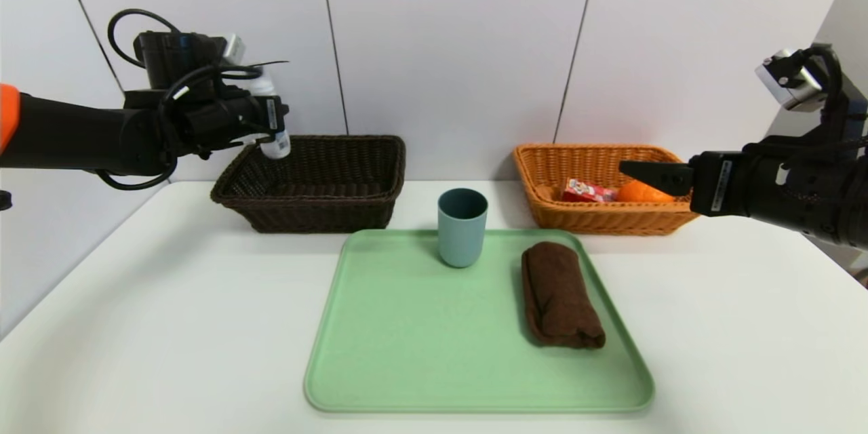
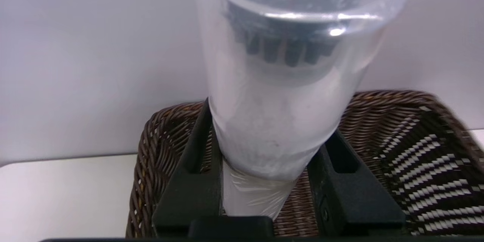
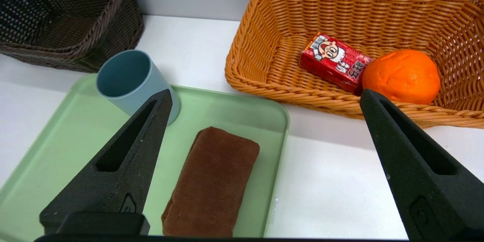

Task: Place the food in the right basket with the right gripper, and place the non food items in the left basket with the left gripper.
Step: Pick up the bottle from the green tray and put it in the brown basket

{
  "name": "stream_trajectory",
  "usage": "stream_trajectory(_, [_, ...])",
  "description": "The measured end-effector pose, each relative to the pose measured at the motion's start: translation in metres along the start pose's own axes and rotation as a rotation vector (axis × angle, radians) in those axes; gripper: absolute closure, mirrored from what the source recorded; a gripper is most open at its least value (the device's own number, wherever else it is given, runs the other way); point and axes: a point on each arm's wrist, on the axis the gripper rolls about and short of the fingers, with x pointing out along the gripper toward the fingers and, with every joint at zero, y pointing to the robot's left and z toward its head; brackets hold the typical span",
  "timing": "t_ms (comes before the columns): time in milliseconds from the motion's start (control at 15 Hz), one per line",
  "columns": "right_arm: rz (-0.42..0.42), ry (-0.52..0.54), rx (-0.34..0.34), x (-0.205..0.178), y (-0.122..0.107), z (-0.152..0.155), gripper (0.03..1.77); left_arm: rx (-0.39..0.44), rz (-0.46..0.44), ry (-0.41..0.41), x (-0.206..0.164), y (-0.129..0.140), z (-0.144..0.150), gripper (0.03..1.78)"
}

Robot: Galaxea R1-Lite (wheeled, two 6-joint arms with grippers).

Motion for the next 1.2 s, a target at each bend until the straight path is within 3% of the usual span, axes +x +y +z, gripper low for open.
stream_trajectory(133, [0.000,-0.023,-0.020,0.006,-0.001,0.003,0.09,0.005,0.006,0.027,0.008,0.003,-0.010,1.18])
stream_trajectory(267, [0.005,-0.023,-0.099,0.011,-0.004,0.004,0.09,0.010,0.007,0.047,0.012,0.003,-0.017,1.18])
stream_trajectory(467, [0.034,0.095,-0.250,0.014,-0.014,-0.001,0.09,0.012,0.012,0.060,0.016,0.006,-0.022,1.18])
stream_trajectory(533, [0.032,0.137,-0.270,0.013,-0.018,0.000,0.09,0.012,0.014,0.062,0.017,0.007,-0.023,1.18])
stream_trajectory(667, [0.015,0.190,-0.262,0.014,-0.023,0.005,0.09,0.022,0.019,0.068,0.019,0.010,-0.026,1.18])
stream_trajectory(1200, [-0.033,0.197,-0.243,0.019,-0.037,0.008,0.09,0.016,0.023,0.101,0.029,0.013,-0.041,1.18])
